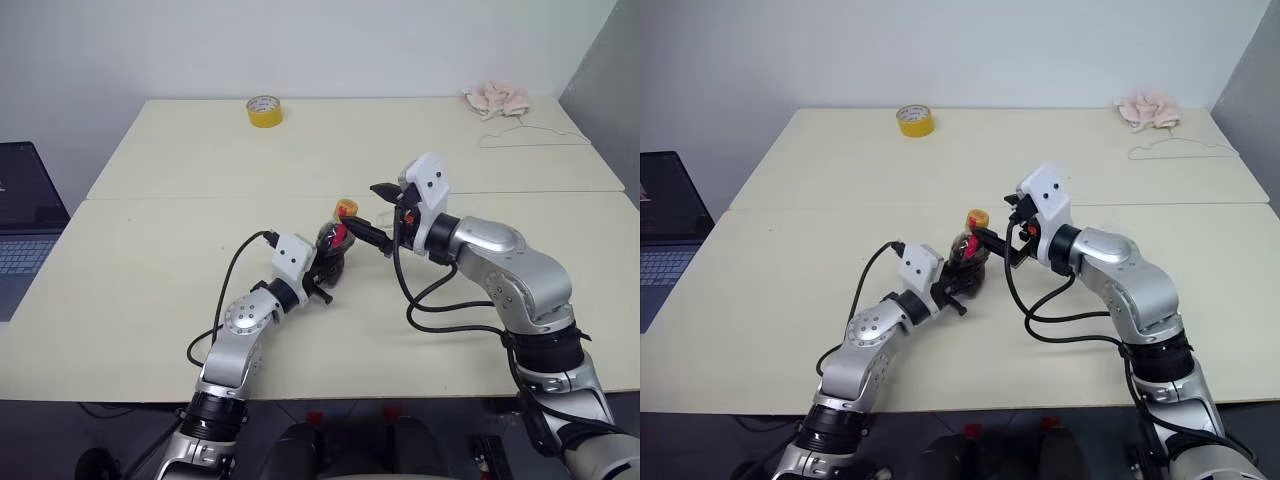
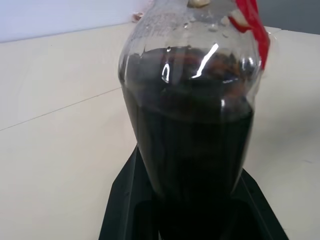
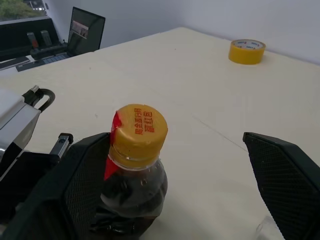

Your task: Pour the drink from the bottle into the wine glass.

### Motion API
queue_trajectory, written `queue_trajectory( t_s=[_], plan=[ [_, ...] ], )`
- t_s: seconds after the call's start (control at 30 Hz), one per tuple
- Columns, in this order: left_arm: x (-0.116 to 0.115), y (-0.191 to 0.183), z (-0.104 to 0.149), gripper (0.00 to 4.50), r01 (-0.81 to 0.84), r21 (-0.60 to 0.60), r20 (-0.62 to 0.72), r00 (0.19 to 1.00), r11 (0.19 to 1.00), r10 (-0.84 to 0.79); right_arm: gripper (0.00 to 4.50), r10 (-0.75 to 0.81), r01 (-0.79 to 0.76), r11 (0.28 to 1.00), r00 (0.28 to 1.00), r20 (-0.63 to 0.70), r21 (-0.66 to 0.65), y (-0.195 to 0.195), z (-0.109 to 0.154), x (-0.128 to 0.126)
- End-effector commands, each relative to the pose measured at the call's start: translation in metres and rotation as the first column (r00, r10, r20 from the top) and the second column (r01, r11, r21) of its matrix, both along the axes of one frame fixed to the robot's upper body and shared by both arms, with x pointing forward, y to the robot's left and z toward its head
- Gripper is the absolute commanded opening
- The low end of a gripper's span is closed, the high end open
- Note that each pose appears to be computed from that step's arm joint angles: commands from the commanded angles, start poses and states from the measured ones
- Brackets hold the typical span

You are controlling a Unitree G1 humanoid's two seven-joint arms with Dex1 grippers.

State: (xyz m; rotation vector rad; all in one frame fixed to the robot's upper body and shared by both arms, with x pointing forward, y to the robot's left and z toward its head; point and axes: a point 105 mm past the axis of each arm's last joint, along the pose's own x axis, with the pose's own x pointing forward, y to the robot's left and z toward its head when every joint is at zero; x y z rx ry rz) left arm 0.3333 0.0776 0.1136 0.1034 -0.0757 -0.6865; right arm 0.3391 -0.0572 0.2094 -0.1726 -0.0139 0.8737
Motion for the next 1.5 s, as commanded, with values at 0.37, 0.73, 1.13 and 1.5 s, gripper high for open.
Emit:
queue_trajectory(
  t_s=[0.37, 0.73, 1.13, 1.5],
  plan=[
    [-0.001, 0.005, 0.029, 0.74, -0.004, -0.040, 0.108, 0.994, 0.999, 0.008, 4.50, 0.217, -0.220, 0.973, 0.975, 0.047, 0.073, 0.004, 0.028, -0.037],
    [-0.001, 0.005, 0.028, 0.74, -0.009, -0.041, 0.109, 0.994, 0.999, 0.014, 4.50, 0.080, -0.081, 0.989, 0.997, 0.019, 0.126, 0.017, 0.034, -0.012],
    [-0.001, 0.003, 0.027, 0.74, -0.008, -0.044, 0.107, 0.994, 0.999, 0.013, 4.50, 0.059, -0.052, 0.982, 0.998, -0.033, 0.181, 0.041, 0.035, 0.001],
    [-0.002, 0.006, 0.027, 0.74, -0.022, -0.046, 0.107, 0.994, 0.999, 0.027, 4.50, 0.003, 0.007, 0.984, 0.999, -0.053, 0.176, 0.043, 0.031, 0.015]
  ],
)
